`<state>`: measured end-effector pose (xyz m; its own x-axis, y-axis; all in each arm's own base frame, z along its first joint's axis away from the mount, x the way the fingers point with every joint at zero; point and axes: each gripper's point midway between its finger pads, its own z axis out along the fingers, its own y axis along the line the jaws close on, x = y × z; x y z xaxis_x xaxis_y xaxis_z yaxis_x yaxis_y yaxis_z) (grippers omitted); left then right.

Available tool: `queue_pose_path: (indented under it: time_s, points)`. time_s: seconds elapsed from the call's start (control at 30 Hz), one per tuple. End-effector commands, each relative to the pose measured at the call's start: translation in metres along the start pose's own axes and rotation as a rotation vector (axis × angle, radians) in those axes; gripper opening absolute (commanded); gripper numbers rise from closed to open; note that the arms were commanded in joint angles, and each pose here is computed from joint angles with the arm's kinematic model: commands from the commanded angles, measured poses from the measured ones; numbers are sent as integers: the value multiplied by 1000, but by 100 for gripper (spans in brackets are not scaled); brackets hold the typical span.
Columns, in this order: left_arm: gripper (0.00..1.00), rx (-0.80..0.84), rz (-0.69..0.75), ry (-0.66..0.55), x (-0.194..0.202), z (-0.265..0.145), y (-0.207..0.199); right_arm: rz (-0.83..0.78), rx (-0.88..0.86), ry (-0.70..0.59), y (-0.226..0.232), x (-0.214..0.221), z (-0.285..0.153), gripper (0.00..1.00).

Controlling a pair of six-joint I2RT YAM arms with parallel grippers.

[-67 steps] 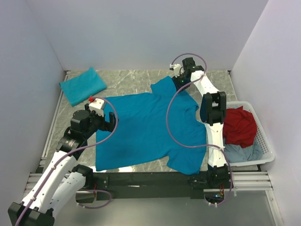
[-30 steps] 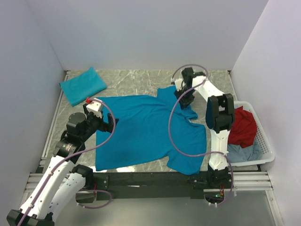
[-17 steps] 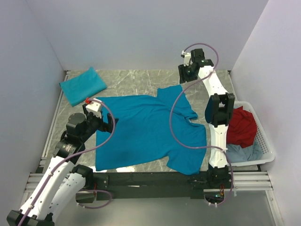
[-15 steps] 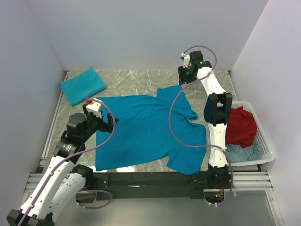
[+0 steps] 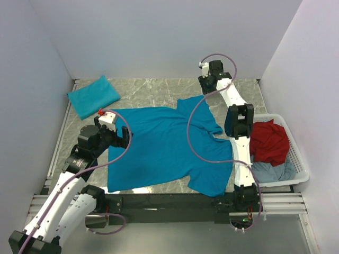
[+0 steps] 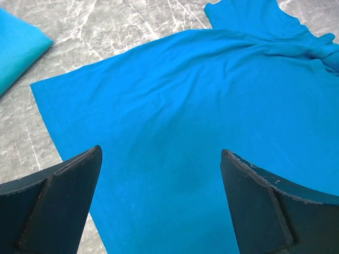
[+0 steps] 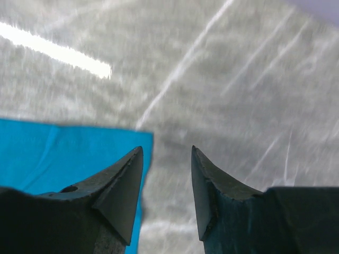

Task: Fold and stack the t-shirts
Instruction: Flatten the tshirt out

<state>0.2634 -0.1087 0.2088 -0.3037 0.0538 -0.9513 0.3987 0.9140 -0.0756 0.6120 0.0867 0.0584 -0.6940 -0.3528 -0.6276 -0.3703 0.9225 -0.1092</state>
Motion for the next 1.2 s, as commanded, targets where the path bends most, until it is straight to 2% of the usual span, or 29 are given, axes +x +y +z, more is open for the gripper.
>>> queue_pose_path:
  time_s: [0.0,0.13,0.23,0.63,1.17]
  points:
    - [100,-17,6,-26,-7,1,4,-68,8,-86,-1,-27,8,48]
    - [99,-19,5,-26,-7,1,4,-86,0,-73,5,-21,16,46]
    - [99,-19,7,-26,-7,1,4,-93,8,-71,4,-22,18,41]
    - [99,-19,7,-26,-7,0,4,-225,-52,68,44,12,29,43]
    - [99,-12,9,-33,-9,-1,3,-135,-121,178,44,45,21,38]
